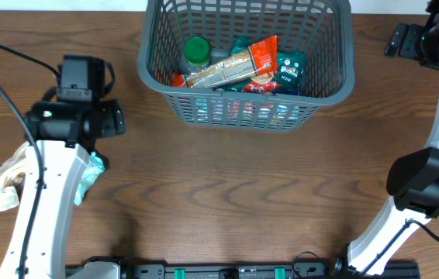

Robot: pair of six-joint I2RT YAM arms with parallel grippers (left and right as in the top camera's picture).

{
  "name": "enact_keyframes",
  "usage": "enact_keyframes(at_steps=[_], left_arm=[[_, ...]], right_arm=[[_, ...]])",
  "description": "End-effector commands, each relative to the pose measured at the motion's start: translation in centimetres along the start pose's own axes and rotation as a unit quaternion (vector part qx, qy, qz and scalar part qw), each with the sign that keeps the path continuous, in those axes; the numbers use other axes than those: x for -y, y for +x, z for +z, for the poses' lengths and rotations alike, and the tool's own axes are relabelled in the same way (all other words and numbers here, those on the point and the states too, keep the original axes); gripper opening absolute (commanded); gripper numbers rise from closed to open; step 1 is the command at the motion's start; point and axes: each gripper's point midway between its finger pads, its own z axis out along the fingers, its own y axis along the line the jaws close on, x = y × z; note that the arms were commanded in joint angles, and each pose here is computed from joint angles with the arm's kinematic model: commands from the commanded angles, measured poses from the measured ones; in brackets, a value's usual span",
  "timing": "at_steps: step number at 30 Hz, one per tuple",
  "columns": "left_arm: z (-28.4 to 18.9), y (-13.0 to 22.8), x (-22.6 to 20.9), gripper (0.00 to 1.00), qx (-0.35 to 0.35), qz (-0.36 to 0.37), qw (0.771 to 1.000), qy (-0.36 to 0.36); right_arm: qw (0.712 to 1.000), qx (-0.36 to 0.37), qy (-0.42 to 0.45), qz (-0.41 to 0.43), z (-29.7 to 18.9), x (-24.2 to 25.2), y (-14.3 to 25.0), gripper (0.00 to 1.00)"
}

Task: Pack container
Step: 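Release the spaghetti into the basket and move the left gripper to the wipes pouch, then grasp the mint-green wipes pouch with the left gripper and lift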

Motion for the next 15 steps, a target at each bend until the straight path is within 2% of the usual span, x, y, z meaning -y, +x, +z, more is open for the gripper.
enact_keyframes(at_steps=[1,5,7,11,15], left_arm=[[2.1,1.6,0.2,0.98,-0.018,0.086,0.996,-0.009],[3.8,3.0,1.3,0.99,-0.031,0.243,0.969,0.025],[4.6,3.3,0.7,0.99,-0.039,0.242,0.969,0.029],[6.0,4.5,0.6,0.98,-0.063,0.215,0.970,0.092],[7.9,6.5,-0.6,0.99,-0.100,0.199,0.967,0.122]], right_arm=[[1.000,0.002,-0.001,-0.005,0.1,0.2,-0.1,0.99],[1.000,0.003,-0.001,-0.004,0.1,0.2,-0.2,0.99],[1.000,0.003,-0.001,-0.005,0.1,0.2,-0.2,0.99],[1.000,0.003,-0.001,-0.004,0.1,0.2,-0.2,0.99],[1.000,0.003,-0.001,-0.004,0.1,0.2,-0.2,0.99]])
